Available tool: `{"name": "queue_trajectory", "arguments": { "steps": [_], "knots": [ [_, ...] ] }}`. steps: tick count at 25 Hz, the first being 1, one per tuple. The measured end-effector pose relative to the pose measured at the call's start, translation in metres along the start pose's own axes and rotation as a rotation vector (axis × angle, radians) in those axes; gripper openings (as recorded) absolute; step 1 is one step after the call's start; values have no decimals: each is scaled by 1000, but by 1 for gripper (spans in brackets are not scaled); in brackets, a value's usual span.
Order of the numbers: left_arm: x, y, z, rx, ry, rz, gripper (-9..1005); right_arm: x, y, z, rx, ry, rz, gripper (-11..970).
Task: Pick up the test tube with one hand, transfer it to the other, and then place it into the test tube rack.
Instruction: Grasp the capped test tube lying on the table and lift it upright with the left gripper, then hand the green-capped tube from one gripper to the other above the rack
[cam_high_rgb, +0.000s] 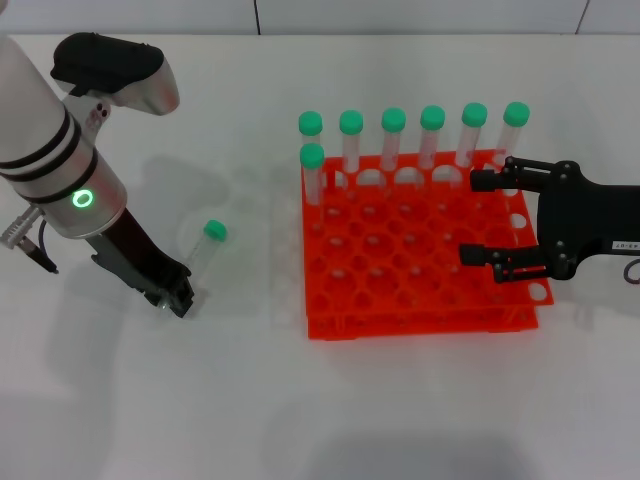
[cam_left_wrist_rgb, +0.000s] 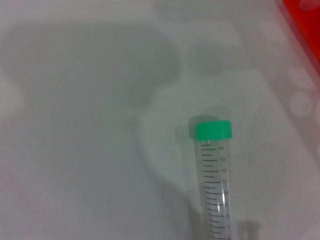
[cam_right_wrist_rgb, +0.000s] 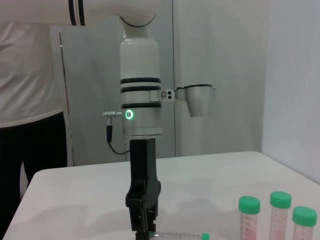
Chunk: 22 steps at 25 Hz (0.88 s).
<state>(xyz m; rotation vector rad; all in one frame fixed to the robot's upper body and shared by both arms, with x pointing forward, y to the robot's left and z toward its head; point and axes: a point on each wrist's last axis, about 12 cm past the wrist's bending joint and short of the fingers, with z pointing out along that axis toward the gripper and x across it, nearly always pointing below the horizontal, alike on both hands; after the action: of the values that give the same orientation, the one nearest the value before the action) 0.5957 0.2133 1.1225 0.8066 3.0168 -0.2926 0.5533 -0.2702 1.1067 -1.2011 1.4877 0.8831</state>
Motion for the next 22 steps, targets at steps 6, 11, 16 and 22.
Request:
{"name": "queue_trajectory", "arguments": {
  "steps": [6, 11, 16, 22],
  "knots": [
    [0, 0, 0, -2, 1, 1, 327, 0, 0, 0, 2, -1, 2, 873],
    [0, 3, -1, -18, -13, -1, 190, 0, 0, 0, -1, -3, 2, 873],
    [-5, 3, -30, -43, -154, 28, 190, -2, 0, -1, -3, -9, -1, 873],
    [4, 7, -77, -166, -437, 98, 190, -4, 0, -1, -1, -27, 4, 873]
  ]
}}
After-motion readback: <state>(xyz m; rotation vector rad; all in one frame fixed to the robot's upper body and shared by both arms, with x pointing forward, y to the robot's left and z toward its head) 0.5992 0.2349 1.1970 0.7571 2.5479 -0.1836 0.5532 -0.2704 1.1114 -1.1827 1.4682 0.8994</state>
